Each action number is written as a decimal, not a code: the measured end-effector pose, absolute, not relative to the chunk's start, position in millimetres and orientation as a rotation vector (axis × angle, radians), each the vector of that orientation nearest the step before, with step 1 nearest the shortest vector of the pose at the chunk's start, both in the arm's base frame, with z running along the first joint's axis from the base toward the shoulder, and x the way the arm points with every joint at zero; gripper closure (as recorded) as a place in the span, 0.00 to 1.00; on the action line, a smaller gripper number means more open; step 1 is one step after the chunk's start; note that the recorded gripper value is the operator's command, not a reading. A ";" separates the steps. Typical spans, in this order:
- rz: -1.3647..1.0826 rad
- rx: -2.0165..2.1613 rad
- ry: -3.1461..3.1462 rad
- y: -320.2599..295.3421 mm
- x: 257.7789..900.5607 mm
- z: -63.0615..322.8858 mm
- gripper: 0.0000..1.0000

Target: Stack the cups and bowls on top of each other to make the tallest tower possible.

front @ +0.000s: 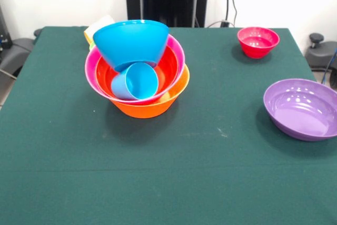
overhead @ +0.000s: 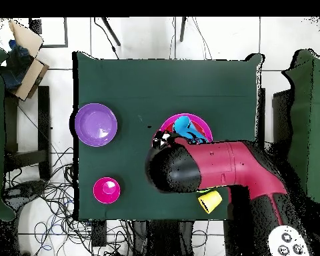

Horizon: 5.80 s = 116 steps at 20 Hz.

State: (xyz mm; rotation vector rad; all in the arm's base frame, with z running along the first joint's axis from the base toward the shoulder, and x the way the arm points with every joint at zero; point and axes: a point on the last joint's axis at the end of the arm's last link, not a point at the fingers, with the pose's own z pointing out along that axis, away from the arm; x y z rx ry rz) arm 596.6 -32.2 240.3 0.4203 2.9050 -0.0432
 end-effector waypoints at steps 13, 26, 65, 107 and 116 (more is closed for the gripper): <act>-0.035 0.305 2.938 4.3 597.0 224.4 0.00; -0.036 0.145 2.940 88.8 611.5 214.5 0.00; -0.173 0.176 2.913 86.5 651.9 118.3 0.00; -0.280 0.013 2.779 134.9 546.5 100.8 0.00; -0.309 0.034 2.790 134.9 539.8 96.5 0.00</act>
